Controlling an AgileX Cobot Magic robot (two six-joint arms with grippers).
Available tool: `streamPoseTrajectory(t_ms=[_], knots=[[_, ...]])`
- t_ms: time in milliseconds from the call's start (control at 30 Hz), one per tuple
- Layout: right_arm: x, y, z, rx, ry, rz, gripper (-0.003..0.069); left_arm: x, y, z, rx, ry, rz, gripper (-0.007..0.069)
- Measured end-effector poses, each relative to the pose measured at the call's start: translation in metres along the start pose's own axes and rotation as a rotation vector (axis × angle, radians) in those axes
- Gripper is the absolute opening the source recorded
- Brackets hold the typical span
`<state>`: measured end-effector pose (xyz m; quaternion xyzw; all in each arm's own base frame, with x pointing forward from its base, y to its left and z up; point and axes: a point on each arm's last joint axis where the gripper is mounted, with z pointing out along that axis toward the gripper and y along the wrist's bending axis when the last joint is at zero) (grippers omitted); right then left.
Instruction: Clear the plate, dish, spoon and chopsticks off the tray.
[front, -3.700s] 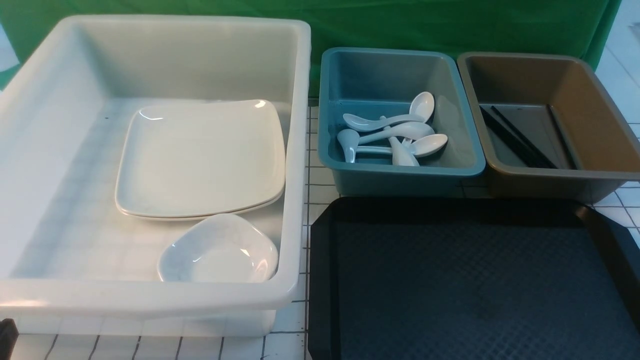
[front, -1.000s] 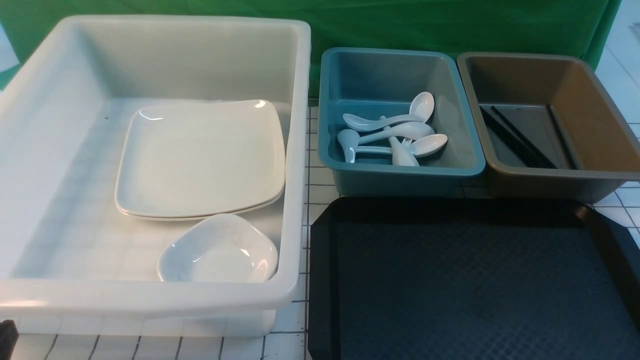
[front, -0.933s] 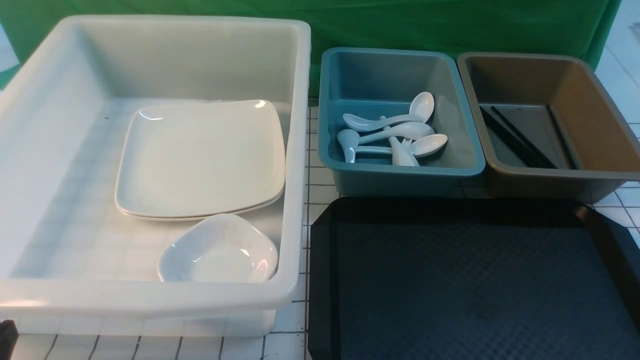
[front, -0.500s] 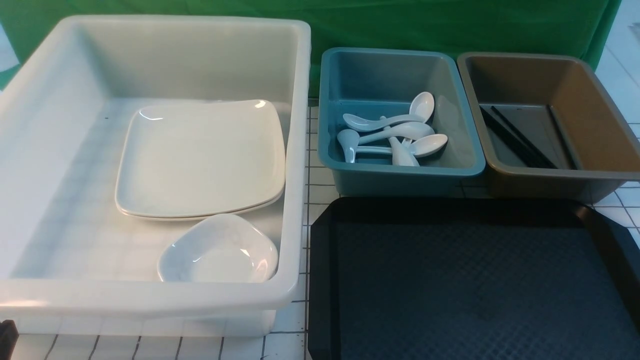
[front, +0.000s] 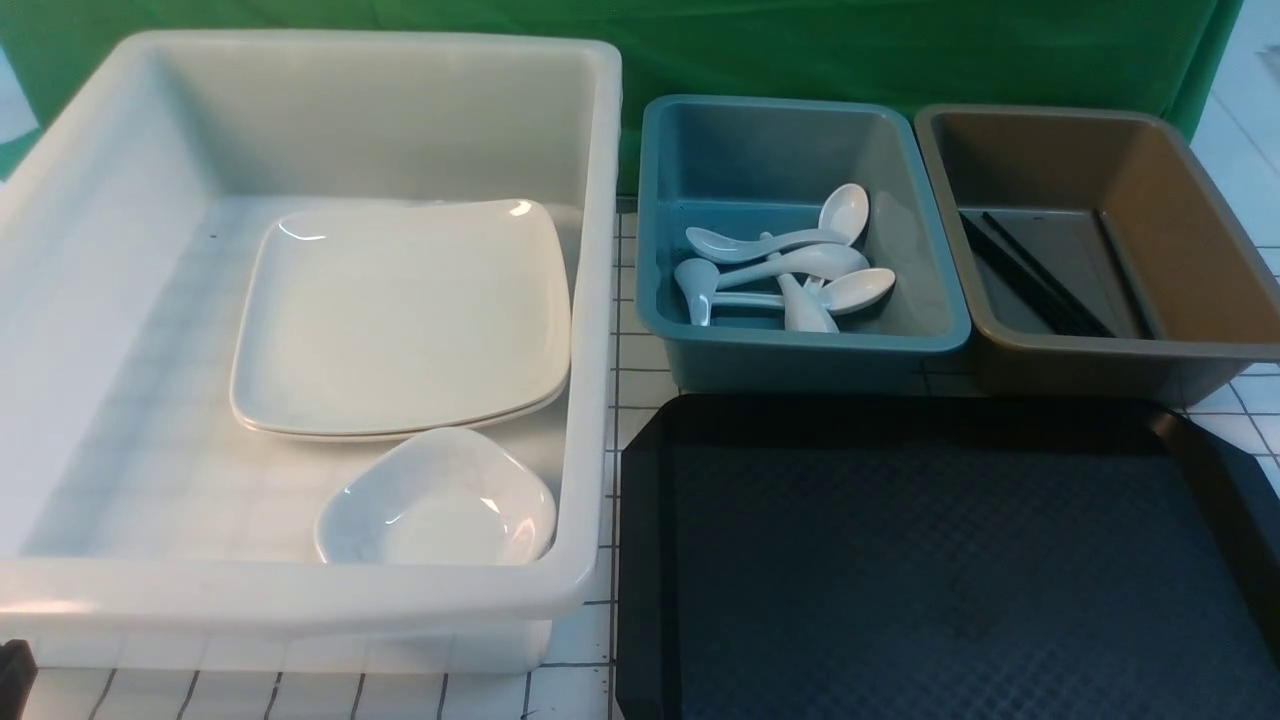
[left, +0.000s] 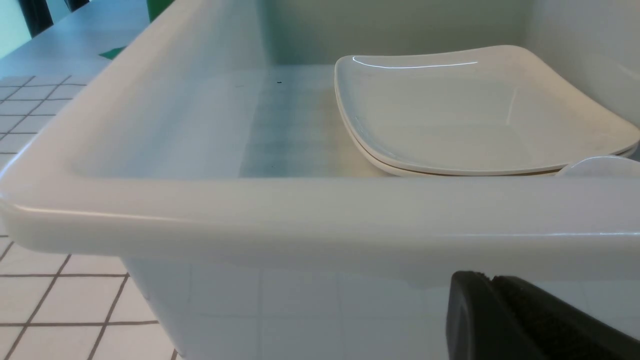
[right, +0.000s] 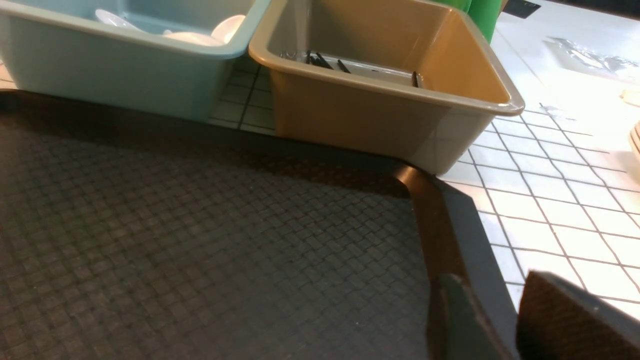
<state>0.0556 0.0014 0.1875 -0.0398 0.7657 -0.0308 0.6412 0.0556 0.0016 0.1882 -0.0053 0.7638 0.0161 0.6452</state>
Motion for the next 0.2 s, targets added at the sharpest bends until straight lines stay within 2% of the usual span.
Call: streamPoseTrajectory(t_ms=[200], knots=[[0.0000, 0.0000, 0.0000, 0.000, 0.000, 0.001, 0.0241, 0.0000, 0.0000, 0.0000, 0.000, 0.000, -0.001, -0.0020]])
